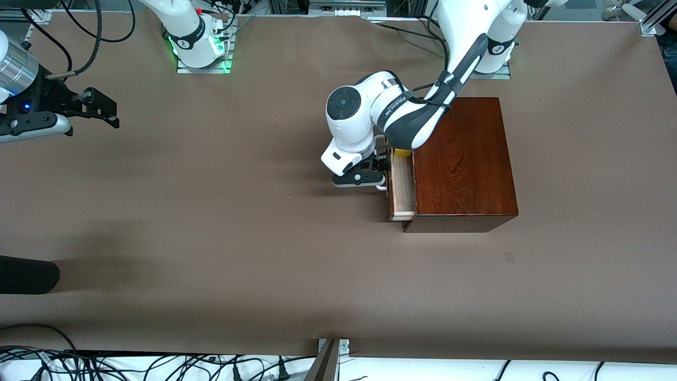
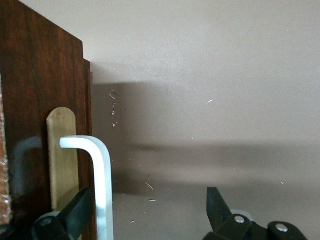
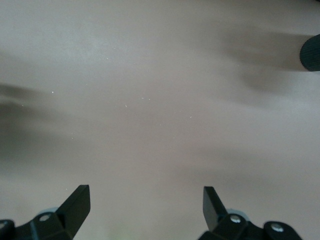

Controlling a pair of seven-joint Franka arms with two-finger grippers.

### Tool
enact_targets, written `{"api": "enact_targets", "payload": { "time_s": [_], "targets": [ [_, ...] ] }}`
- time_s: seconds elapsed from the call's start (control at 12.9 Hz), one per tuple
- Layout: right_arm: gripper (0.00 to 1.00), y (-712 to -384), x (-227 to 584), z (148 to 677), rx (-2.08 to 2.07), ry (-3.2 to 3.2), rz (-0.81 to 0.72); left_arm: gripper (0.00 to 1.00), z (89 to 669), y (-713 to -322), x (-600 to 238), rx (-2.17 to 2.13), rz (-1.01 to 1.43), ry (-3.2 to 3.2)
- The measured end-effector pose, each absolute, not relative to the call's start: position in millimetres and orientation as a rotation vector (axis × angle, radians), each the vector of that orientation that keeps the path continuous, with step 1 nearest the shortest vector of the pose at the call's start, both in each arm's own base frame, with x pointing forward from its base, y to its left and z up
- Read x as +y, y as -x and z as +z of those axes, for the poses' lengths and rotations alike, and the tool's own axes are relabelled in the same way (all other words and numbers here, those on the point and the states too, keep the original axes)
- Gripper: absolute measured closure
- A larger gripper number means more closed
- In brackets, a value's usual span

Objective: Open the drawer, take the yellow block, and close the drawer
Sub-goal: 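Pull the drawer handle outward with the left gripper to open the drawer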

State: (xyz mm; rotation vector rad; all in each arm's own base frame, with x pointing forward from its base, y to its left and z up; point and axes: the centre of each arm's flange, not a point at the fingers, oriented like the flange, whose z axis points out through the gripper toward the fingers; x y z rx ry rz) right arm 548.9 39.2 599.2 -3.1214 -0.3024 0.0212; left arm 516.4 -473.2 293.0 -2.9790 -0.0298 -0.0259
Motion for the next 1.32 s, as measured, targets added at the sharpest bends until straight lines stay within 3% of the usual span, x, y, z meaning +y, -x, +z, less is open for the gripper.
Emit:
{"api": "enact_targets", "payload": {
  "time_s": [1.32],
  "targets": [
    [0.0, -548.9, 39.1, 599.2, -0.302, 3.121, 0.021, 0.0, 296.2, -514.6, -486.5, -0.215, -0.049, 3.052]
  ]
}}
